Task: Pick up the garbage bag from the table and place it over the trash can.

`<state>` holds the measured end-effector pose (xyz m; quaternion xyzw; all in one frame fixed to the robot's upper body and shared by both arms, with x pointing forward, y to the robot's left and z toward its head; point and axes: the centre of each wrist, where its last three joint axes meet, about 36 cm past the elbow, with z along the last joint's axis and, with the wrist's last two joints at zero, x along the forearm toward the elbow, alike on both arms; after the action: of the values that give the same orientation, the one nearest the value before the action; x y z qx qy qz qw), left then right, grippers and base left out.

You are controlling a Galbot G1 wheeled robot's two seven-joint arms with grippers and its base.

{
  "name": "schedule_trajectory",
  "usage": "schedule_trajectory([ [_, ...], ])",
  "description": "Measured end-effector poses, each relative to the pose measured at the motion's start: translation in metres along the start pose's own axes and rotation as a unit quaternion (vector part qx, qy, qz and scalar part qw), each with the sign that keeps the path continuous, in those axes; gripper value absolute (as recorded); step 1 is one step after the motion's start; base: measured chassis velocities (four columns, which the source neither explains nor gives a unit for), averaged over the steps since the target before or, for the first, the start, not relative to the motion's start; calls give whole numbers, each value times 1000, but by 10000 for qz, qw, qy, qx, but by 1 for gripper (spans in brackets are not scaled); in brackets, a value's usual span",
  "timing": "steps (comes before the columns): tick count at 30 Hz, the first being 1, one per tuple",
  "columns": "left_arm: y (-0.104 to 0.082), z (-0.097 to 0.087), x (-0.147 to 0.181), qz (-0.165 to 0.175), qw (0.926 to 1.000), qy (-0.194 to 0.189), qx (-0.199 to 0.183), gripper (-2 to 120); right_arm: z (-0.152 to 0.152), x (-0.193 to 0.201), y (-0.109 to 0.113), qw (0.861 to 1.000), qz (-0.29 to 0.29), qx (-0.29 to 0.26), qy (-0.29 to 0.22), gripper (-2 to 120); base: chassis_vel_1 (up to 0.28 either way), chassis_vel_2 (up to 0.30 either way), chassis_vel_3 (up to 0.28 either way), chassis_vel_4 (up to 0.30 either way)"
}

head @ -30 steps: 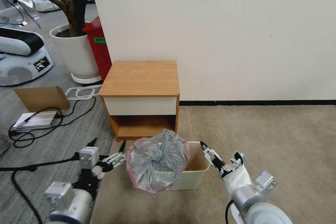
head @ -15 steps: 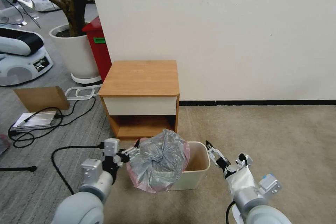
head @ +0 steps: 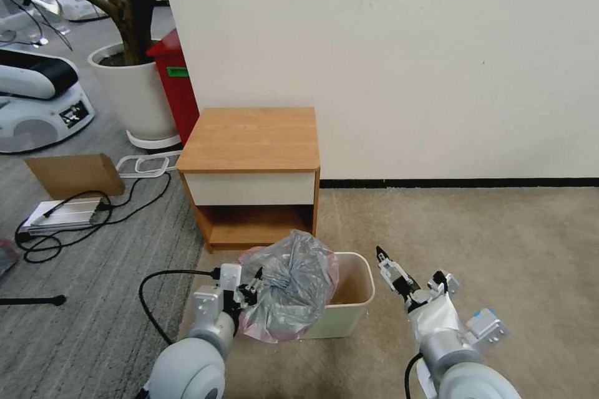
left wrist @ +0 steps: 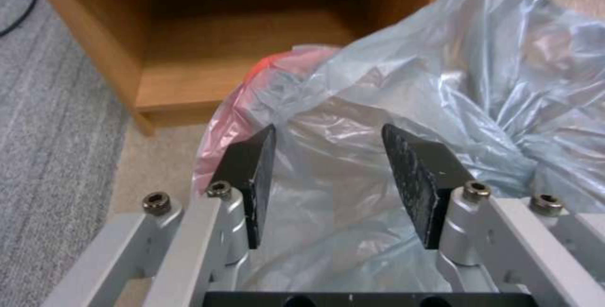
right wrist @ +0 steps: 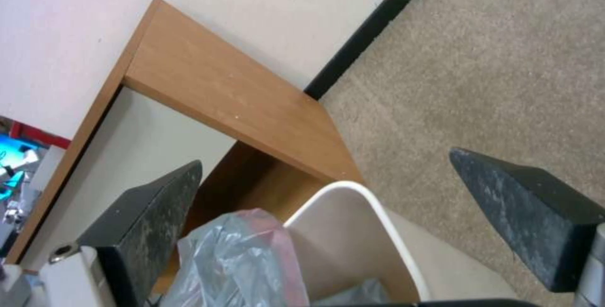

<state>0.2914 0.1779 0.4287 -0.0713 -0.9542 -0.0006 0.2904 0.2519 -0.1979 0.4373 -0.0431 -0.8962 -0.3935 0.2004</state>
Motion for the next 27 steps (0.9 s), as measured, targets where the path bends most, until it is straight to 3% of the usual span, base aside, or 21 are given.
schedule_trajectory([
  [17,-15,-1,-15,152,9997,130,-156,44,8,0,2,10000,18,-50,61,100,0,0,0,0],
  [27,-26,-15,-26,-152,9970,757,-2,43,15,4,2,10000,76,13,12,100,0,0,0,0],
])
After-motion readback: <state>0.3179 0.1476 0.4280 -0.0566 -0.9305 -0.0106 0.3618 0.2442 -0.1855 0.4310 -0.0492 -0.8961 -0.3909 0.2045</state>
